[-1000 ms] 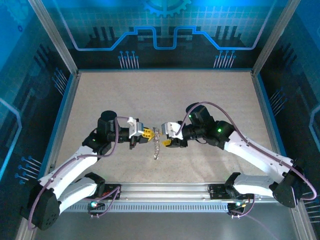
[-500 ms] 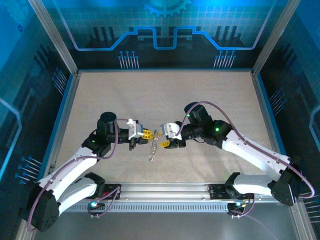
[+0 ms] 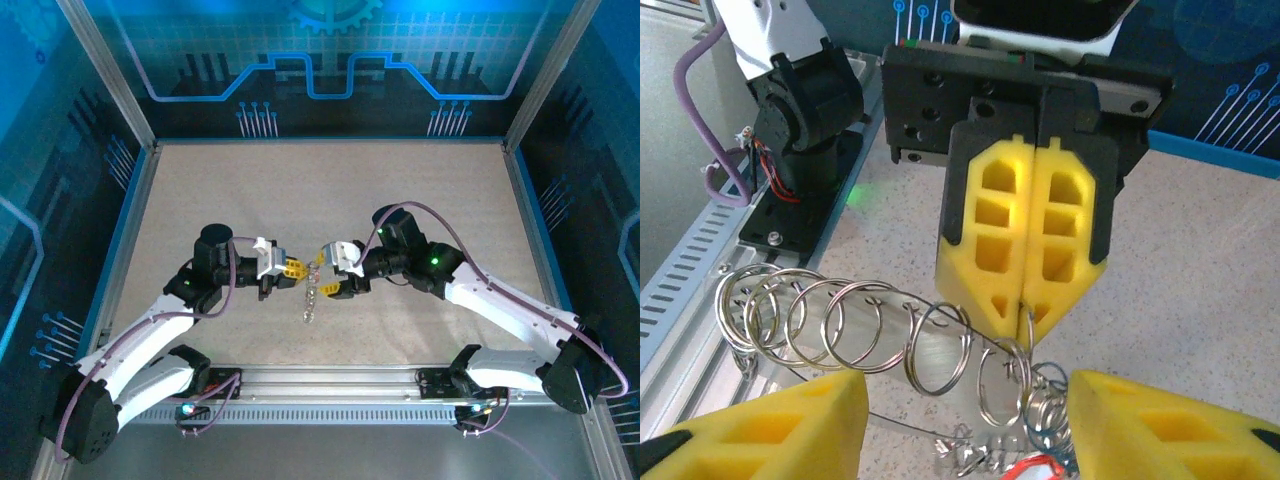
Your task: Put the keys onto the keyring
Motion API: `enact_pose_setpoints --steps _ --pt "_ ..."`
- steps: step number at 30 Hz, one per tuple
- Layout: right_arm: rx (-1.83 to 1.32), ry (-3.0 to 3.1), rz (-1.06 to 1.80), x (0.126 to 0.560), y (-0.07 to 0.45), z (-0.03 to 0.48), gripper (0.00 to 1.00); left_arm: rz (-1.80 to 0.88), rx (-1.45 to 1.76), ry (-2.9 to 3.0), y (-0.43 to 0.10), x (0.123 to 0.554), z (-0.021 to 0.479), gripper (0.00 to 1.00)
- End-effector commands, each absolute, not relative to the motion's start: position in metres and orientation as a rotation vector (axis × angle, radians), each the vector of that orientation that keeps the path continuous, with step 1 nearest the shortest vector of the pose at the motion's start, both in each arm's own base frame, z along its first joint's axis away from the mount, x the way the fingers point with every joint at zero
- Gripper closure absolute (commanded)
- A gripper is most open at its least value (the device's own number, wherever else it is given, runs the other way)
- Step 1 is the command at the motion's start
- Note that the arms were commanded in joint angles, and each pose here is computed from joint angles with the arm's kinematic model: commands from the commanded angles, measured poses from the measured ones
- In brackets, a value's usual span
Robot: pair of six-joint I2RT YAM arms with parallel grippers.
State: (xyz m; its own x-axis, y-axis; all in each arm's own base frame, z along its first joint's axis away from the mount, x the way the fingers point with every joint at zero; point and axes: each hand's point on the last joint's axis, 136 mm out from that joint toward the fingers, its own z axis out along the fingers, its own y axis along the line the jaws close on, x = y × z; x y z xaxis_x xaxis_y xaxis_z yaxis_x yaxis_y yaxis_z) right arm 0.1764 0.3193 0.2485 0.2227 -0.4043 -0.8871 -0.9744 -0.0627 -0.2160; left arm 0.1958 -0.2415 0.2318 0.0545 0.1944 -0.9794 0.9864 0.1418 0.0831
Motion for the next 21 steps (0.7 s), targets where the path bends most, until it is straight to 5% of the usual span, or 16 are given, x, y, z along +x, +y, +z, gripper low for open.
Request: enact_pose_setpoints --steps 1,21 --pt "-1.597 1.302 0.860 0.178 0.321 0.253 0.44 -0.962 1.301 1.297 -0.243 0.186 0.238 1.00" --pt "-1.686 1.295 0.978 0.145 0.327 0.238 0.55 -0.915 1.190 1.323 -0.240 0.202 0.247 1.00"
